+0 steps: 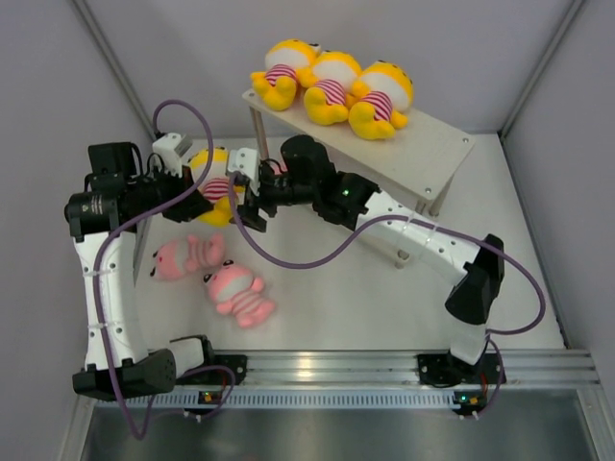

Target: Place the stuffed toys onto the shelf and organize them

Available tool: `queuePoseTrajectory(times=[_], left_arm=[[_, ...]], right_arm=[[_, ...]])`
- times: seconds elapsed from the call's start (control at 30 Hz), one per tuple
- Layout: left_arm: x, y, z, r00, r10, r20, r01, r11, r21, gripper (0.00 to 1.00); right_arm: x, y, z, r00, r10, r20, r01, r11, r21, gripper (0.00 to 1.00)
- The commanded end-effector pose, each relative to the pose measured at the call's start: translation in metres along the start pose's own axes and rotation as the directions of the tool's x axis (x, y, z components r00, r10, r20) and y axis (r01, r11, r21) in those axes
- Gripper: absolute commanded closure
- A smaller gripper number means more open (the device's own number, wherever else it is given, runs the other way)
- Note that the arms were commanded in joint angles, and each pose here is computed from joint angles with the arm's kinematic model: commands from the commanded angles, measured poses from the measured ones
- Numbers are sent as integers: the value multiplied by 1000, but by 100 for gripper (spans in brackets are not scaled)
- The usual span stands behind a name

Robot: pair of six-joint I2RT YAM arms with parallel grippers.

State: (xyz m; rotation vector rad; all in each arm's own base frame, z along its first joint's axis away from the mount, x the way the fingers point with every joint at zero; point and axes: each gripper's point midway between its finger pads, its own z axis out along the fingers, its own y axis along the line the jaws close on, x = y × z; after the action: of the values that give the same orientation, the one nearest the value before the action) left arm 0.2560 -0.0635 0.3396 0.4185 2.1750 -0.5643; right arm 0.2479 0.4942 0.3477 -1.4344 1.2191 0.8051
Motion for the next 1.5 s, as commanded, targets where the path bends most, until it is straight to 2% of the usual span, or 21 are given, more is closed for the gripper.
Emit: queuePoseTrajectory(times=[0.0,0.23,0.3,0.33,0.4,0.43,0.47,0.5,0.57,0.67,0.73,0.8,0.83,0.93,1.03,1.13,1.23,1.33,1.4,1.43,1.47], left_arm=[[-5,-21,-5,999,17,30,-19,996,83,100],[-18,-33,-13,997,43,65,-51,990,129,100],[-20,-35,-12,997,37,65,-46,989,141,100],[-21,-36,-12,997,36,68,-46,988,147,100],[-23,-35,-13,997,33,69,-42,989,142,100],[-24,-34,-13,997,32,69,-42,990,136,95],[-25,-31,-14,997,33,69,-41,993,114,85],[-24,-28,-14,997,32,65,-38,995,95,67],[-23,-20,-12,997,47,56,-50,997,57,25],[-21,17,-8,1000,10,12,-8,993,-121,8],[-15,54,-9,999,-44,-21,35,950,-309,2],[-14,75,-9,998,-56,-20,43,913,-405,1],[-6,94,-12,997,-67,-44,37,871,-491,1],[6,126,-13,993,-91,-76,25,784,-621,1],[14,141,-8,991,-96,-90,14,757,-653,1],[28,146,5,985,-122,-119,18,767,-641,1],[36,146,15,982,-126,-138,15,791,-612,1],[40,146,21,981,-130,-143,18,799,-601,1],[41,140,29,981,-130,-143,29,829,-558,1],[41,140,30,981,-132,-144,31,833,-553,1],[42,139,31,981,-131,-144,32,839,-544,1]], right_arm=[[-32,2,13,990,-65,121,68,997,-20,21],[-19,10,19,995,-53,90,60,995,-77,49],[-19,16,18,994,-64,94,74,992,-103,68],[-19,15,16,994,-66,91,76,992,-105,84],[-23,16,10,994,-68,88,76,992,-97,92],[-26,15,7,993,-71,89,79,993,-88,96],[-33,13,0,993,-76,95,83,994,-75,100],[-37,11,-4,992,-81,95,87,994,-59,100],[-49,7,-15,989,-99,110,103,994,-32,100],[-74,-2,-38,982,-124,144,124,992,9,100],[-74,-7,-47,985,-110,135,110,994,5,100],[-75,-22,-60,986,-108,130,104,994,41,100],[-77,-27,-65,985,-107,134,101,994,53,100],[-95,-36,-86,976,-126,177,116,991,68,100],[-132,-30,-112,949,-157,272,148,987,54,100],[-171,-23,-143,908,-216,358,201,976,80,100],[-202,-28,-180,862,-308,403,247,949,197,100],[-217,-47,-216,844,-404,353,269,888,374,100],[-216,-66,-244,864,-428,264,250,821,513,100],[-213,-75,-255,866,-455,205,274,777,567,100],[-202,-90,-276,896,-429,117,254,709,658,100]])
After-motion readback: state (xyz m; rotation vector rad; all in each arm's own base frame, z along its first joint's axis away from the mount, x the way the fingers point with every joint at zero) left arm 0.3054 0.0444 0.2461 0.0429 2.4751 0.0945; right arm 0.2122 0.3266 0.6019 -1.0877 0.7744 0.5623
